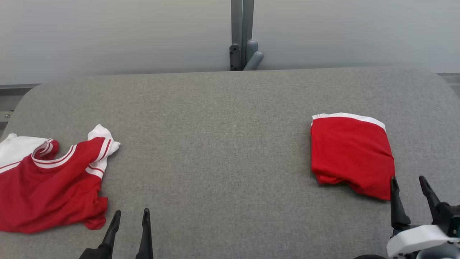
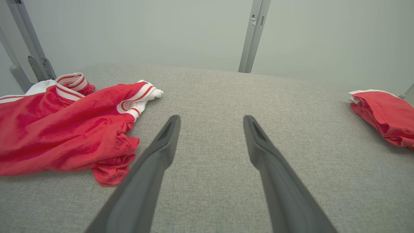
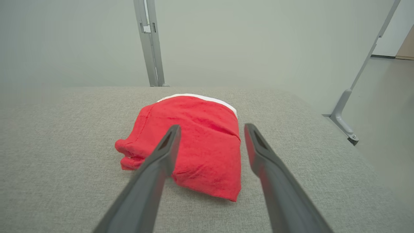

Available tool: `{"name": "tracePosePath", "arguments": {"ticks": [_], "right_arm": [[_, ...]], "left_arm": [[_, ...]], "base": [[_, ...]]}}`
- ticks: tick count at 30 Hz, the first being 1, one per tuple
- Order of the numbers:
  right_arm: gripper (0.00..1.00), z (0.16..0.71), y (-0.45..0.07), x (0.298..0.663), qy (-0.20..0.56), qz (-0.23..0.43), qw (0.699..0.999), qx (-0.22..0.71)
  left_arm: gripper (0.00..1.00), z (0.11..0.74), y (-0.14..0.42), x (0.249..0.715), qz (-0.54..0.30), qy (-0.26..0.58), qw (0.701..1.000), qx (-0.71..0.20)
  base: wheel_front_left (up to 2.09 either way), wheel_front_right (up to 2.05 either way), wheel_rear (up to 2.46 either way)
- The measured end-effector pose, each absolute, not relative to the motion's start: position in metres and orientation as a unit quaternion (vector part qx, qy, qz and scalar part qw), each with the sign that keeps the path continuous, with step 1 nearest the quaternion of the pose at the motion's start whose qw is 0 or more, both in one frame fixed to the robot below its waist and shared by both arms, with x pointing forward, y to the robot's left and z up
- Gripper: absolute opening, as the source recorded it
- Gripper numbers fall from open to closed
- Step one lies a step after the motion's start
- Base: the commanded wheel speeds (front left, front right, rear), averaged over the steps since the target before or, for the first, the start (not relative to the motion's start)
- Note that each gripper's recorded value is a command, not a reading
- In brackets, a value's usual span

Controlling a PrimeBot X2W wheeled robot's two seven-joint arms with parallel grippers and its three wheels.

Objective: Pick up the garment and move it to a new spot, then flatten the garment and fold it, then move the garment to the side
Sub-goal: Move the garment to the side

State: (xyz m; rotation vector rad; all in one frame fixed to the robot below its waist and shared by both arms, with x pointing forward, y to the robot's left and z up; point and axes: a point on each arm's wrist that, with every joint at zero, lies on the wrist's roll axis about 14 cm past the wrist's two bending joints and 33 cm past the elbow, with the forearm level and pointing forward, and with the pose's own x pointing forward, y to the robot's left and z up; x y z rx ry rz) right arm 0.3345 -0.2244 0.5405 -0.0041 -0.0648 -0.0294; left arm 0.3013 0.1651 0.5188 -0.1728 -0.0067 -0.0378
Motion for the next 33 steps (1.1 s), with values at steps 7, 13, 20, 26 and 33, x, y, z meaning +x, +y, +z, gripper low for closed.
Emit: {"name": "tracePosePath", "arguments": {"ticks": [7,13,20,26,33], "right_arm": [[1.00,0.545,-0.244,0.366,-0.008,-0.016,1.000,0.024],[1.00,0.535,-0.264,0.414,0.101,-0.031,0.990,0.097],[1.00,0.478,-0.262,0.443,0.224,-0.041,0.965,0.126],[1.00,0.447,-0.237,0.462,0.266,-0.032,0.949,0.169],[0.00,0.450,-0.220,0.484,0.263,-0.002,0.949,0.173]], "left_arm": [[1.00,0.516,0.159,0.307,-0.030,0.003,0.996,-0.085],[1.00,0.521,0.143,0.332,-0.060,-0.002,0.995,-0.083],[1.00,0.500,0.143,0.348,-0.059,0.029,0.994,-0.083],[1.00,0.491,0.154,0.353,-0.040,0.042,0.995,-0.084],[1.00,0.489,0.157,0.362,-0.032,0.043,0.995,-0.085]], "base": [[0.00,0.00,0.00],[0.00,0.00,0.00],[0.00,0.00,0.00],[0.00,0.00,0.00],[0.00,0.00,0.00]]}}
